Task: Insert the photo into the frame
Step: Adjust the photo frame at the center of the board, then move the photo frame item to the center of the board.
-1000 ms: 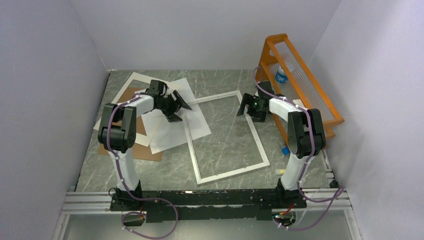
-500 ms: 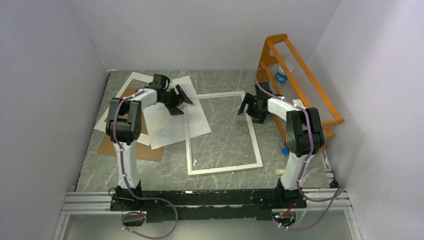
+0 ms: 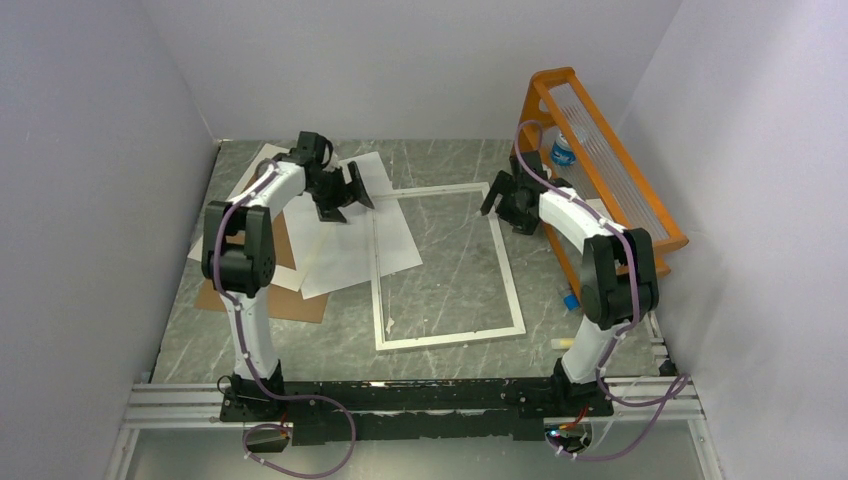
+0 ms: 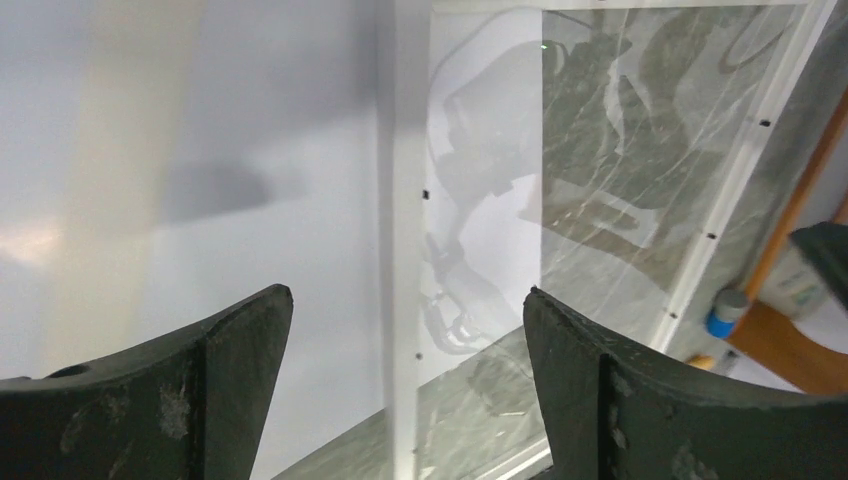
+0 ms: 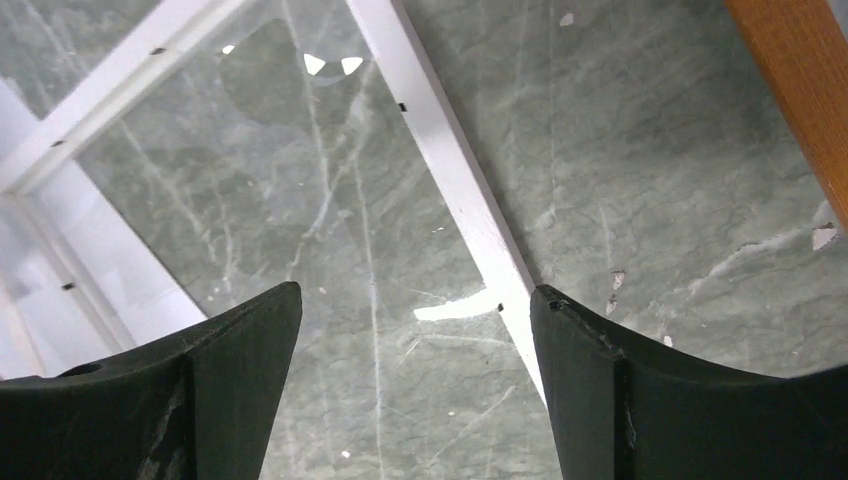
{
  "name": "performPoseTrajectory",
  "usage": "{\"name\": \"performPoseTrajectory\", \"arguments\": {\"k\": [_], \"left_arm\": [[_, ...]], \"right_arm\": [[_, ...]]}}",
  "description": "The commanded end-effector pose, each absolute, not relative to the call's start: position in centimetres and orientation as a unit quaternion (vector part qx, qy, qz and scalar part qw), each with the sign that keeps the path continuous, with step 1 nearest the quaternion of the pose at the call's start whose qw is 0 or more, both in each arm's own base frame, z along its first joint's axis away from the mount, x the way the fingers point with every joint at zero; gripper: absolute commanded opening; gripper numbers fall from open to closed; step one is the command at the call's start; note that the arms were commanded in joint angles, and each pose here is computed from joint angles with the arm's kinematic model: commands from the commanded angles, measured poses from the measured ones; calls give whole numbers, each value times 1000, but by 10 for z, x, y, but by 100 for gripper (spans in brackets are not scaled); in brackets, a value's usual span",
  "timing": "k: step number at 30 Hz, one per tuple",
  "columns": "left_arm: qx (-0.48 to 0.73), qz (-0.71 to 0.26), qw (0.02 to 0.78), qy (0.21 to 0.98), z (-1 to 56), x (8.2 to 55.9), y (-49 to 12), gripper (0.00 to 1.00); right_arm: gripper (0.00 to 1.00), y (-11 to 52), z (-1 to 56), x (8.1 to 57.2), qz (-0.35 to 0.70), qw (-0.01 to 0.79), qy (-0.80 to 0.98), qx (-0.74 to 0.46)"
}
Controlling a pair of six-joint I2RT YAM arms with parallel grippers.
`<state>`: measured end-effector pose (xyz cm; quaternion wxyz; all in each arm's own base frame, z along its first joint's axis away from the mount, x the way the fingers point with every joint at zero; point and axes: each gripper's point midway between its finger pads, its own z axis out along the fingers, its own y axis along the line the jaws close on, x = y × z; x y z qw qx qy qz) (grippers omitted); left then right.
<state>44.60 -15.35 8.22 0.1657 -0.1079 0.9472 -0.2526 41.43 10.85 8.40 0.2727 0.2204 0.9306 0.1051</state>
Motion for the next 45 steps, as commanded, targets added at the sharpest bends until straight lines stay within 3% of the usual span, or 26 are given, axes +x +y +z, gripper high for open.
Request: {"name": "performPoseTrajectory", "arguments": {"k": [1,9,15,22,29,37,45], "left_arm": [[-61,-174,186,965,101,446,-98,89],[-59,-80,127,987,80,433,-45,83],[-134,-89,113,980,75,382,-27,84],[-289,-113,166,936,90,361,35,84],[-316,-91,216,920,82,379,97,83],[-221,-211,246,920,52,416,80,62],[-231,-250,158,927,33,383,43,48]], "right_arm": [[87,124,120,422,148,304,919,204],[82,206,147,412,301,279,894,180],[80,299,160,390,377,233,884,146],[74,404,152,344,424,148,885,124],[73,468,125,323,424,118,886,146],[71,512,107,319,408,128,893,138],[70,511,89,319,387,124,903,140]]}}
